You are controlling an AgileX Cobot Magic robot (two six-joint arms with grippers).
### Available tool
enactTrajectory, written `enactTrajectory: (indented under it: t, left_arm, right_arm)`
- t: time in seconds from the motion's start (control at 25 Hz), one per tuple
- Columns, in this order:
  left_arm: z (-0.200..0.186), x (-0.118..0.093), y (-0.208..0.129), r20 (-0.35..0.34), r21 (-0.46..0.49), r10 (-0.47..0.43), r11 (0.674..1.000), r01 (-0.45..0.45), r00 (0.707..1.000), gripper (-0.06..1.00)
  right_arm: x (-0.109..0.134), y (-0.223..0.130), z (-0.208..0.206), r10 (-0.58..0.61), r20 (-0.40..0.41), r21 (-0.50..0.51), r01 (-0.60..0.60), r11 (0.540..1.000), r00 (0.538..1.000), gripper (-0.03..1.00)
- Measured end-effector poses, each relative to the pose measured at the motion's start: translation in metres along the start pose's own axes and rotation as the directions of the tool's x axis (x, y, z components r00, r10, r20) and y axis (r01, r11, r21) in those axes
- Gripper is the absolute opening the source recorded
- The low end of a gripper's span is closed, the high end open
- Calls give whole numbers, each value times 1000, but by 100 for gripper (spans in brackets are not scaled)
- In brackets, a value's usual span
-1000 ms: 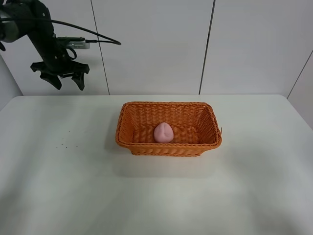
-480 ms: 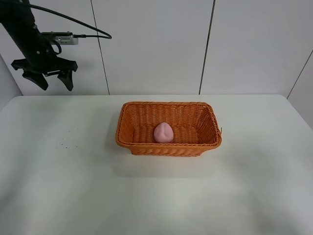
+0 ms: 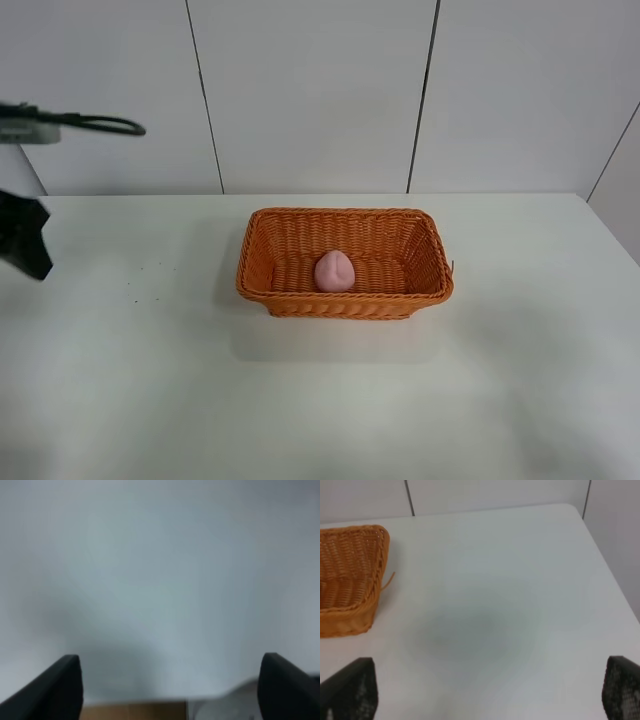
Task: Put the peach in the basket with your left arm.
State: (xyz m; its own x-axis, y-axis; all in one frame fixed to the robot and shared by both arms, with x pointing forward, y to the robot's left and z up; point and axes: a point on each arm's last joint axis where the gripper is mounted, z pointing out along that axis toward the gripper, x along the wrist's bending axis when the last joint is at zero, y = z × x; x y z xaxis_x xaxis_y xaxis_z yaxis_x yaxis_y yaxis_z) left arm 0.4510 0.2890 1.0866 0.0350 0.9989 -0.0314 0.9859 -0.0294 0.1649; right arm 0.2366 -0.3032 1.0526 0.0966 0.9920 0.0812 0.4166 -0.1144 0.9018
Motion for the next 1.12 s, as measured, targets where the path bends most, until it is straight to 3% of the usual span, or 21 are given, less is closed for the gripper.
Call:
enactTrajectory:
  t: [0.16,0.52,0.84,1.12]
  left_arm:
    - [9,4,-63,-31,-14,11,1000,-11,999,82]
    - [32,9,-157,-62,-267,12,963,-28,998,82]
    - [14,8,-198,-43,-551,5,834,-27,999,82]
    - [9,8,-225,-36,-700,-1,714,-25,999,82]
  right_arm:
    - [0,0,0,0,0,0,0,1000,1000,69]
    - [0,0,0,0,0,0,0,1000,1000,69]
    - [0,0,0,0,0,0,0,1000,1000,69]
    - [0,0,0,0,0,0,0,1000,1000,69]
